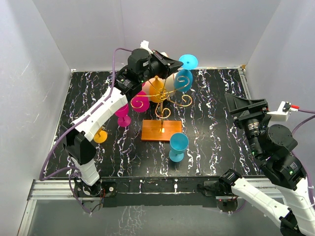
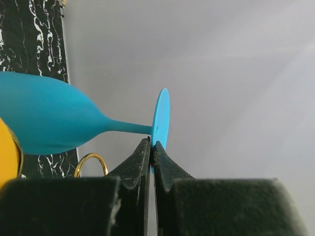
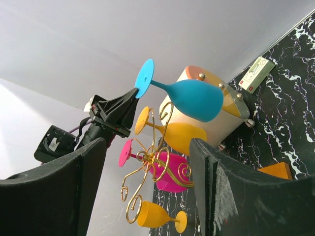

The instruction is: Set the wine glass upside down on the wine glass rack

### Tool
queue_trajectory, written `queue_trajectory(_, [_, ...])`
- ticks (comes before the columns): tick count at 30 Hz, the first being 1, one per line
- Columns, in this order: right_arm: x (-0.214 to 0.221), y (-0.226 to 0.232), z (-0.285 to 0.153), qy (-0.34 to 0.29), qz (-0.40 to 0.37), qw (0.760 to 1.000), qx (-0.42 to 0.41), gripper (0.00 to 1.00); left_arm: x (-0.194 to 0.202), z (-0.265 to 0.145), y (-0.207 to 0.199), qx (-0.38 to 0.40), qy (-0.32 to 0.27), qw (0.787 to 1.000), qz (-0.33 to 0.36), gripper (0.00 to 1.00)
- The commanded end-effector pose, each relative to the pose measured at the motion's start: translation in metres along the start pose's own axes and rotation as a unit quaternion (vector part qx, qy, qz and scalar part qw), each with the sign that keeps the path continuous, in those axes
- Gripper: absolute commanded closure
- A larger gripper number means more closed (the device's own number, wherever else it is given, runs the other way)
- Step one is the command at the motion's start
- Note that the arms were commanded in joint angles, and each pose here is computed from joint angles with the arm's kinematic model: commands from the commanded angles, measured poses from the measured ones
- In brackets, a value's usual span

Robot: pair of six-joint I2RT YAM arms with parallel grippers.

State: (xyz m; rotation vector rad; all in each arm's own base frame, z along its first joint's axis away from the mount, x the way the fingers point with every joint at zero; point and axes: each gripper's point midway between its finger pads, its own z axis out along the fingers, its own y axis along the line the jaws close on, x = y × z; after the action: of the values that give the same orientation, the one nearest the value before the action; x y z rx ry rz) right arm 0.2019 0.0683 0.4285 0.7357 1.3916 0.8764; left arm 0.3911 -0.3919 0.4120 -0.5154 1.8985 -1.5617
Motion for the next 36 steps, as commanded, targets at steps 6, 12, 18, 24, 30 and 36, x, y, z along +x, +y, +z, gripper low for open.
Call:
queue_trajectory(6, [-0.004, 0.010, 0.003, -0.009, 0.013, 1.000, -0.013, 0.34, -0.010, -0.028, -0.020, 0.027, -0.018, 0.999, 0.002, 1.00])
queue_trajectory(12, [-0.003, 0.009, 0.003, -0.008, 0.013, 1.000, -0.012, 0.34, -0.012, -0.039, -0.020, 0.031, -0.028, 0.999, 0.011, 1.00])
queue_trajectory(18, [-0.001, 0.008, 0.004, -0.006, 0.014, 1.000, -0.010, 0.34, -0.014, -0.053, -0.022, 0.032, -0.041, 0.998, 0.021, 1.00])
queue_trajectory(24, [0.001, 0.007, 0.005, -0.003, 0.016, 1.000, -0.008, 0.34, -0.014, -0.061, -0.017, 0.024, -0.044, 0.998, 0.023, 1.00])
queue_trajectory(30, [0.001, 0.007, 0.004, -0.003, 0.018, 1.000, -0.009, 0.34, -0.016, -0.063, -0.013, 0.020, -0.043, 0.999, 0.019, 1.00])
queue_trajectory(36, [0.000, 0.005, 0.004, -0.004, 0.018, 1.000, -0.007, 0.34, -0.009, -0.063, -0.007, 0.018, -0.025, 1.000, 0.004, 1.00])
